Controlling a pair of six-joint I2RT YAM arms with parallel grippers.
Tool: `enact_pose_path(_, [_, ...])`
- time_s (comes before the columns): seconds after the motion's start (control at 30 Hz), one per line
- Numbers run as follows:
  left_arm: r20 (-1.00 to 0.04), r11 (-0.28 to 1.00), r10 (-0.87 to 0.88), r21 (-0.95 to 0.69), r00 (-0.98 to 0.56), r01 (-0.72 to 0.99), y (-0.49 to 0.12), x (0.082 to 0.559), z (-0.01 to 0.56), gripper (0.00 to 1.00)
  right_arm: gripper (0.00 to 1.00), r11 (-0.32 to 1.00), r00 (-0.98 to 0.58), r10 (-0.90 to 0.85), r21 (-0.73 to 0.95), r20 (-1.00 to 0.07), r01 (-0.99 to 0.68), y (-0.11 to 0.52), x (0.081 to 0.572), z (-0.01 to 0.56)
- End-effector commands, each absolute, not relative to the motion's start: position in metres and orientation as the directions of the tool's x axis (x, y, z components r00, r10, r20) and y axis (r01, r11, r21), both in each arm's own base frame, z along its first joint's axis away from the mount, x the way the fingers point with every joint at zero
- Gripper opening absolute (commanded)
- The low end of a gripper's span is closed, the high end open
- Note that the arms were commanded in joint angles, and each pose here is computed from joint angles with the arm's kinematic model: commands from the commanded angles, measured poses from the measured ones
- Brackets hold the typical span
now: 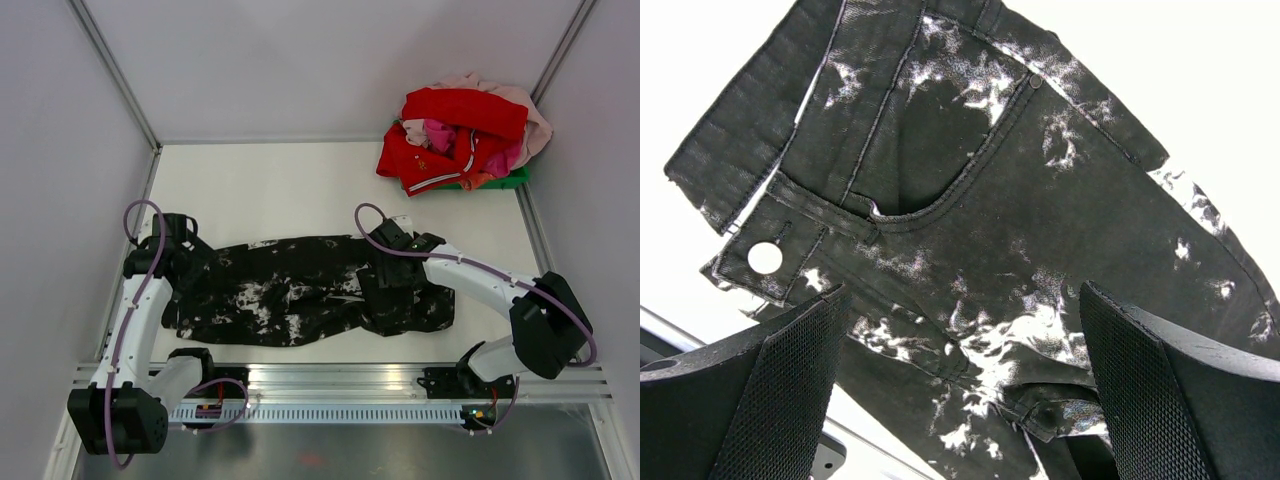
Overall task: Fold and stack the trousers
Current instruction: Flatten the trousers out
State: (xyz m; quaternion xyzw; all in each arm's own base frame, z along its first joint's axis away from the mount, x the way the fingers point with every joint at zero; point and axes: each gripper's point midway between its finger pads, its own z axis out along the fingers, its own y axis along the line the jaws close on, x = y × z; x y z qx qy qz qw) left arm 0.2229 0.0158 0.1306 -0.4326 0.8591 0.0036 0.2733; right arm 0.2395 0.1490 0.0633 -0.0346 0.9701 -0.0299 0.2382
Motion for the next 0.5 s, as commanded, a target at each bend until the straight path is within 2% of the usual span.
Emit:
enact_pose_path(0.0, [-0.496, 0.64, -0.728, -0.244, -0.474, -0.728, 0.018, 0.225, 0.138, 1.0, 0.66, 0.996, -0.884, -0.068, -0.076, -0.463, -0.037, 0.151, 0.244, 0.057])
enact_pose_path(0.1, [-0.501, 0.643, -0.724, -0.243, -0.474, -0.726, 0.019, 0.226, 0.141, 1.0, 0.75, 0.989, -0.881, -0.086, -0.145, -0.466, -0.02, 0.138, 0.245, 0.057])
enact_pose_path(0.23, [-0.501, 0.644, -0.724, -0.246, -0.473, -0.724, 0.018, 0.227, 0.142, 1.0, 0.77, 0.986, -0.9, -0.079, -0.166, -0.43, -0.007, 0.129, 0.239, 0.047])
enact_pose_path(0.33, [-0.501, 0.646, -0.724, -0.252, -0.474, -0.721, 0.017, 0.229, 0.143, 1.0, 0.75, 0.993, -0.909, -0.058, -0.115, -0.412, -0.011, 0.135, 0.233, 0.037])
enact_pose_path(0.37, [-0.501, 0.645, -0.725, -0.252, -0.473, -0.722, 0.018, 0.229, 0.143, 1.0, 0.74, 0.997, -0.908, -0.041, -0.072, -0.417, -0.012, 0.143, 0.234, 0.037])
enact_pose_path(0.47, [-0.502, 0.648, -0.723, -0.254, -0.475, -0.718, 0.017, 0.229, 0.143, 1.0, 0.54, 1.0, -0.902, -0.014, -0.017, -0.431, -0.008, 0.151, 0.239, 0.04])
